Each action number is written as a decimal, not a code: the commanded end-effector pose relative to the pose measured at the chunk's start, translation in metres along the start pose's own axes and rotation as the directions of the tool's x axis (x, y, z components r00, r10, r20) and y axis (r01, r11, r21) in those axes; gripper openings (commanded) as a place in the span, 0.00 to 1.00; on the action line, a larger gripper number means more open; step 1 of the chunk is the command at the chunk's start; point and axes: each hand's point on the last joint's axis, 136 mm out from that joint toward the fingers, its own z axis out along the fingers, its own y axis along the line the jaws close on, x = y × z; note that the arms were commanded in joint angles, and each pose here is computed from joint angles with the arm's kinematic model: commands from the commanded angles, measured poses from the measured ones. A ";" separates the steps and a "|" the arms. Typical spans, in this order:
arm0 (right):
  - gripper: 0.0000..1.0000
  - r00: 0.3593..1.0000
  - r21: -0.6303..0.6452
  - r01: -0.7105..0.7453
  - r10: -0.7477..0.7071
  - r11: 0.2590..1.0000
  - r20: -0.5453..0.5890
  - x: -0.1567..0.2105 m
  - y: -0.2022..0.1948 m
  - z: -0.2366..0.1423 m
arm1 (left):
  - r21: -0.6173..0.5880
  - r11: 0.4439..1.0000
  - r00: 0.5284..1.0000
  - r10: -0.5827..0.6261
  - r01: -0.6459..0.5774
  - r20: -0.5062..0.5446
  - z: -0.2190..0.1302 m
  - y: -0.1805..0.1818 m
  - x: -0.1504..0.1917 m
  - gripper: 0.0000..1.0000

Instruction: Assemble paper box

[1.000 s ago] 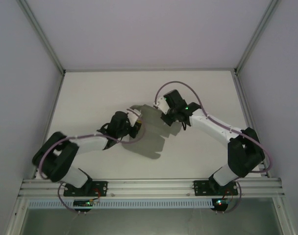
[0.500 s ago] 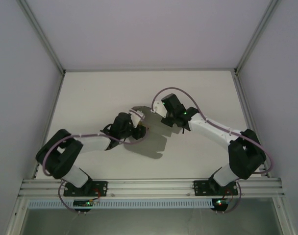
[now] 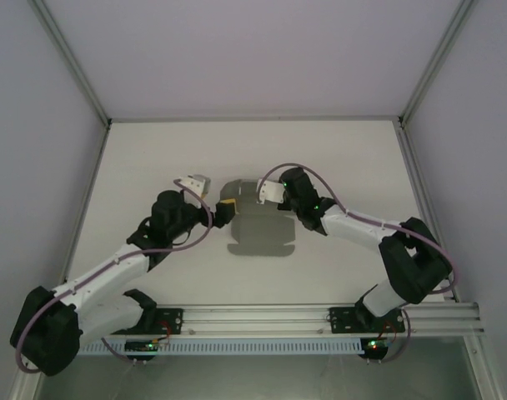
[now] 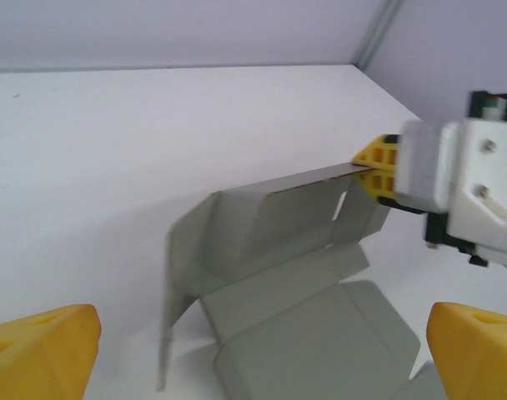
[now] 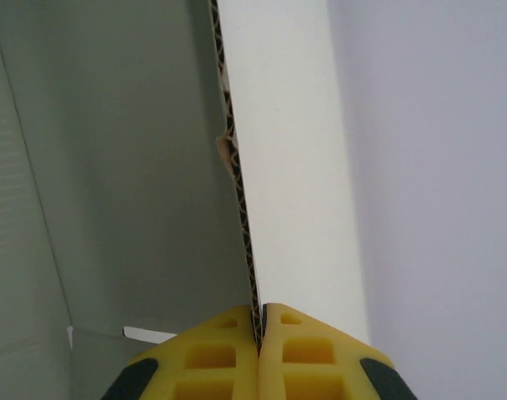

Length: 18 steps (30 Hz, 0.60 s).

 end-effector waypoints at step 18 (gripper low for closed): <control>0.00 0.969 0.239 0.232 -0.247 0.943 0.032 -0.019 -0.002 0.016 | -0.468 0.844 0.939 -0.335 0.260 -0.082 0.008 0.127 0.030 0.99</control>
